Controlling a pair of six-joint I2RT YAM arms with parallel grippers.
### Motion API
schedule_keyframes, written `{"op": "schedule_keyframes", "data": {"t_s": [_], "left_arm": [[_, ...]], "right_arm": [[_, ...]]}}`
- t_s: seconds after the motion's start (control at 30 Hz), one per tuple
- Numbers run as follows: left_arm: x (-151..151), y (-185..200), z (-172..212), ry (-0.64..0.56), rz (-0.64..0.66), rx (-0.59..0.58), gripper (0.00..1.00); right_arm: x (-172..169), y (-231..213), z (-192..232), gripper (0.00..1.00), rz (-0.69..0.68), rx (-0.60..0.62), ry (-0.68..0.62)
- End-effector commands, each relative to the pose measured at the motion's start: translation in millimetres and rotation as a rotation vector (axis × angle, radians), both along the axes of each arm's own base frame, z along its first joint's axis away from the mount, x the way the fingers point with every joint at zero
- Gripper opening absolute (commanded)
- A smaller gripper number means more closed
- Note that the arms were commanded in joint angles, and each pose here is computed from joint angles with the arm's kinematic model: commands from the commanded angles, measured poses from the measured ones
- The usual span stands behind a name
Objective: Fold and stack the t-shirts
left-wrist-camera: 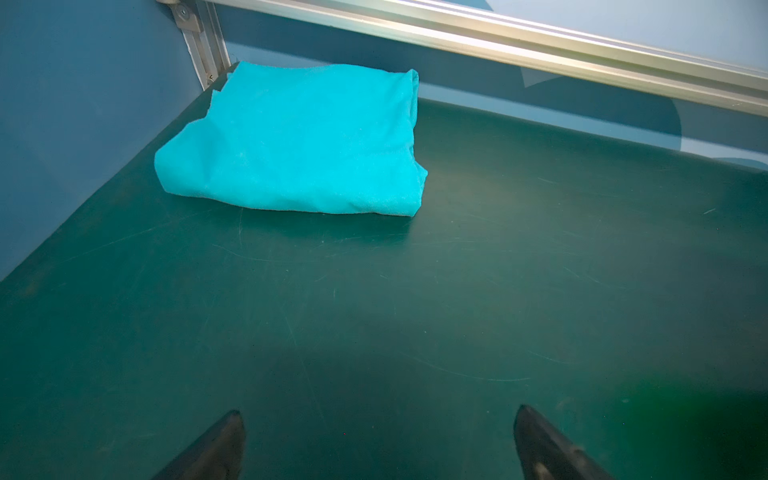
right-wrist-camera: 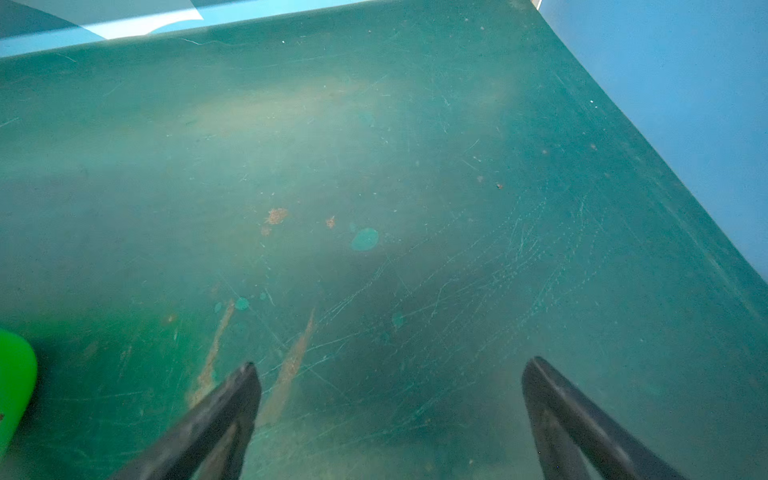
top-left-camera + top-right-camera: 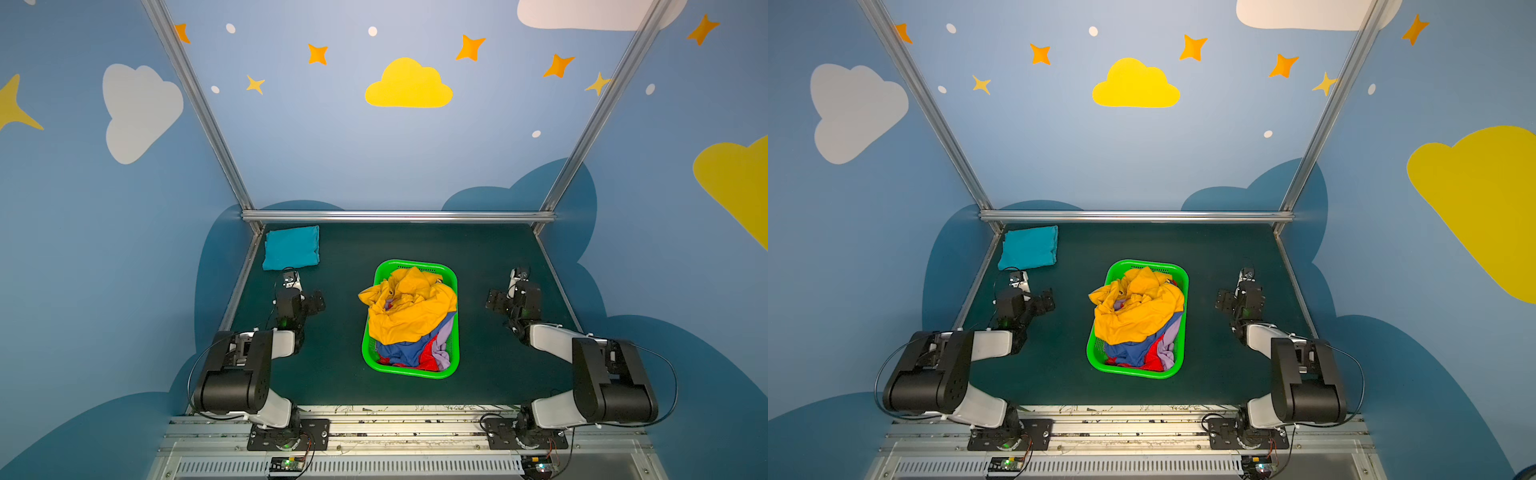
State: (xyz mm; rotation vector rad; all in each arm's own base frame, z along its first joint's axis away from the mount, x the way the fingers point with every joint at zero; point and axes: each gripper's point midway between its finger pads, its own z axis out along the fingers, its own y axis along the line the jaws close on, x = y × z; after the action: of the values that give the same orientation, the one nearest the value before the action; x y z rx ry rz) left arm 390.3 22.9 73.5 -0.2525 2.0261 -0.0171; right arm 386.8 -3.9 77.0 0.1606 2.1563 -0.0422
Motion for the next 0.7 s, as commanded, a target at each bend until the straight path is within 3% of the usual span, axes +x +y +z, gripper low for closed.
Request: {"op": "schedule_keyframes", "data": {"t_s": [0.0,0.67], "left_arm": [[3.4,0.0,6.9,-0.015,-0.011,0.008,1.00],[3.4,0.5,6.0,-0.012,-0.010,0.005,1.00]], "right_arm": [[2.5,-1.8,8.7,0.98,-0.013,0.003,-0.022],[2.1,-1.2,7.9,0.99,-0.009,0.004,-0.019]]}}
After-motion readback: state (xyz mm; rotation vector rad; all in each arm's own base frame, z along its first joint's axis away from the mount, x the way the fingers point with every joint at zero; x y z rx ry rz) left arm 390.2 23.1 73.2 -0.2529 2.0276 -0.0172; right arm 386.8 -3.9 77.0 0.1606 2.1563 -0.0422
